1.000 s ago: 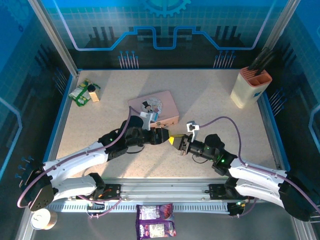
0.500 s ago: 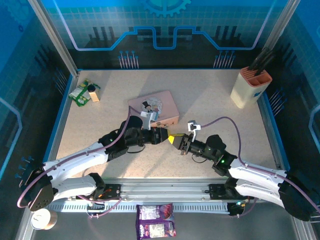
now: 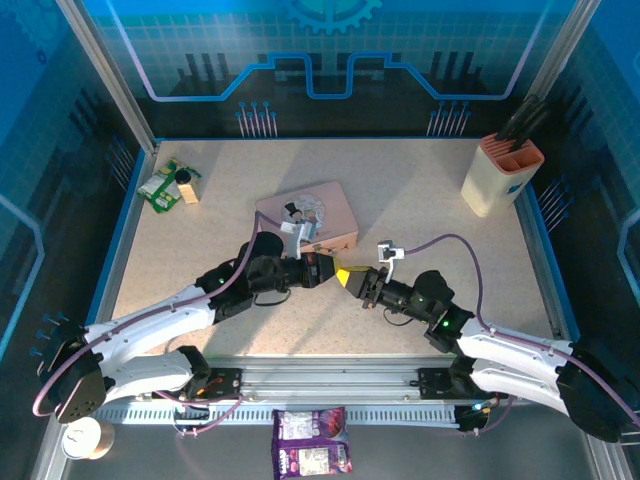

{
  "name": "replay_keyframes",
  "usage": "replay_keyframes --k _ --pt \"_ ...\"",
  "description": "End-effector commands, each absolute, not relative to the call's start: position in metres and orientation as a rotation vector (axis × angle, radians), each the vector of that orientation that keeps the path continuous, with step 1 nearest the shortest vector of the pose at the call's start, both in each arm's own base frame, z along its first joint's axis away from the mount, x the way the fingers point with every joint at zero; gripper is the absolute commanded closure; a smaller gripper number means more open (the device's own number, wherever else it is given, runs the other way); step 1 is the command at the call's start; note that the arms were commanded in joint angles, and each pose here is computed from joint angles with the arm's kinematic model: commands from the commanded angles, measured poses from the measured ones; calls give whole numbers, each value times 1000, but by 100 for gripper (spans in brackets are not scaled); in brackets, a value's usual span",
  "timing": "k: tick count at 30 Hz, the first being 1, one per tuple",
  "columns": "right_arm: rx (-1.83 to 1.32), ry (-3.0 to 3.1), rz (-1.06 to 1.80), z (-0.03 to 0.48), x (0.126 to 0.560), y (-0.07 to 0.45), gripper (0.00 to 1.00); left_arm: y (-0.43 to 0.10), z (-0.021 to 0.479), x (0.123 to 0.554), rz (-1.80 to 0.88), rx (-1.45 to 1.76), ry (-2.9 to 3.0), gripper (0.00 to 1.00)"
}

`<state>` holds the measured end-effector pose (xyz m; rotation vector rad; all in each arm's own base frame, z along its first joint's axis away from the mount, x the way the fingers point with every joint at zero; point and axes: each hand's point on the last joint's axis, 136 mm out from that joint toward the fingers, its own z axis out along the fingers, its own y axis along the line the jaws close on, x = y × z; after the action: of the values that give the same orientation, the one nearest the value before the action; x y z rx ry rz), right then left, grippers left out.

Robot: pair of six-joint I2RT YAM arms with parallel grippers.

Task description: Unlock a padlock with a key

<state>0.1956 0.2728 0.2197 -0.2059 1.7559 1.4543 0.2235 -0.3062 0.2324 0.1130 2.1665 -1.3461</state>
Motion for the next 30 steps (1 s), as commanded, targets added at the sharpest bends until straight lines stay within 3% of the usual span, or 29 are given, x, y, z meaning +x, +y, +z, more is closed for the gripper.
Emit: replay_keyframes --k 1,14,17,30 --pt "-187 1678 1508 236 192 271 87 -305 248 225 -1380 81 2093 100" --pt "-189 1615 1551 246 188 269 81 -300 254 228 -1367 55 2069 100" --pt "-193 1608 1550 247 187 268 75 -297 254 228 -1357 46 2067 100" --pt "-213 1582 1569 253 184 269 76 -296 255 229 -1356 33 2062 100"
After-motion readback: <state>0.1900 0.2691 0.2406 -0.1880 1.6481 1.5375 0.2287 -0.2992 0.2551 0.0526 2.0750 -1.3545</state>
